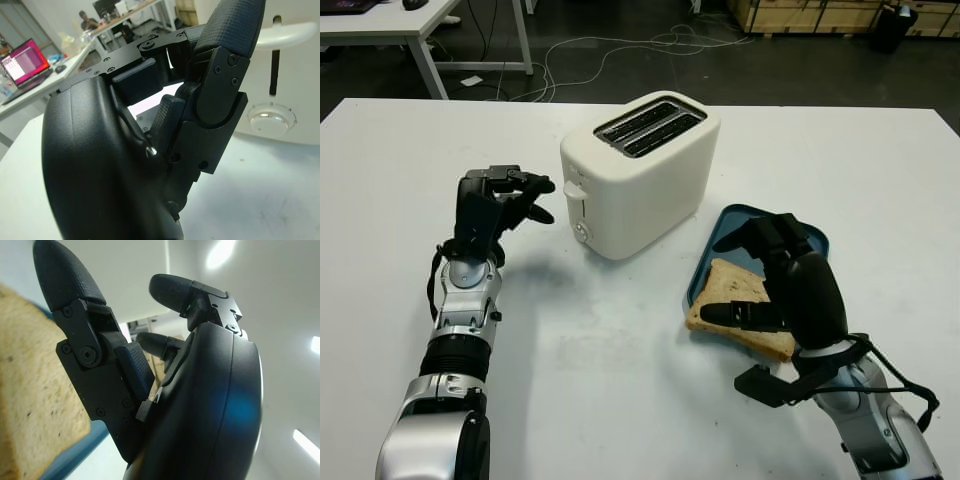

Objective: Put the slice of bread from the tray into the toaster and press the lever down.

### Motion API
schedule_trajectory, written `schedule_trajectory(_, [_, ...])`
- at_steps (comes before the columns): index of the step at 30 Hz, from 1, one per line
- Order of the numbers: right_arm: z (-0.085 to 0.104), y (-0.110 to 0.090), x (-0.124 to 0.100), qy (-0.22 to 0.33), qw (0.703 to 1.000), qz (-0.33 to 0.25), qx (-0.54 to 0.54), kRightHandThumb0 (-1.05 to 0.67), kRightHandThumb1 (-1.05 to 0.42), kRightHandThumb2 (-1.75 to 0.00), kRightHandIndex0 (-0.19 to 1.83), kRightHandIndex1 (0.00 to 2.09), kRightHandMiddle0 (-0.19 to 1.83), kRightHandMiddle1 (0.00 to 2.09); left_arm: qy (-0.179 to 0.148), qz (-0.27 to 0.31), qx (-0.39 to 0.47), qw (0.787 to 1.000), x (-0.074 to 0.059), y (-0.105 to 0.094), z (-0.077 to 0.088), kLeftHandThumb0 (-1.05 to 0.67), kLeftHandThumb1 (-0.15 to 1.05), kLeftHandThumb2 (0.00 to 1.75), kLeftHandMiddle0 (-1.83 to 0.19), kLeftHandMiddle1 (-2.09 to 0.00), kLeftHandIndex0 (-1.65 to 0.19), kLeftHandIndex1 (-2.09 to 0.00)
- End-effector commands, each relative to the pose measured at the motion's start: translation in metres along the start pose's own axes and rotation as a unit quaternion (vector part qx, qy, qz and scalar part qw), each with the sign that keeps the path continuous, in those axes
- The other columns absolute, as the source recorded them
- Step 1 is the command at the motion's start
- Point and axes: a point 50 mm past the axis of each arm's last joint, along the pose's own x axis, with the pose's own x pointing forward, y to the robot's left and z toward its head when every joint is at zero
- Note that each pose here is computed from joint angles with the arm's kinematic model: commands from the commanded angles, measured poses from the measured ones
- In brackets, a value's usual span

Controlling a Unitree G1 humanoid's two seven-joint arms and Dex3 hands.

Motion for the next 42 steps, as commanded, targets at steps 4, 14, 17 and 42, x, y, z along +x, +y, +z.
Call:
schedule_trajectory(4, [-0.003,-0.003,-0.004,0.007,0.998,0.044,-0.039,-1.05,-0.91,-0.02,0.00,1.38,0.00,1.22,-0.010,-0.003,-0.001,1.000,0.005,0.001,0.006,-1.05,0.86,0.00,-1.57,-0.64,-1.56,-0.37])
schedule_trajectory(14, [0.000,-0.015,-0.015,0.032,0.985,0.154,-0.074,-1.05,-0.88,-0.01,0.00,1.41,0.00,1.29,-0.010,0.000,0.002,1.000,0.004,0.001,0.005,-1.05,0.86,0.00,-1.57,-0.65,-1.57,-0.35])
schedule_trajectory(17, [0.002,-0.015,-0.017,0.045,0.982,0.176,-0.058,-1.05,-0.79,0.00,0.00,1.43,0.00,1.32,-0.010,0.001,-0.001,1.000,0.004,0.002,0.005,-1.05,0.86,0.00,-1.57,-0.65,-1.56,-0.35])
schedule_trajectory(42, [-0.003,0.015,-0.034,0.024,0.936,0.240,-0.257,-1.05,-0.76,0.00,0.00,1.70,0.00,1.46,-0.013,0.004,0.005,1.000,0.004,0.004,0.006,-1.05,0.87,0.00,-1.57,-0.66,-1.57,-0.35])
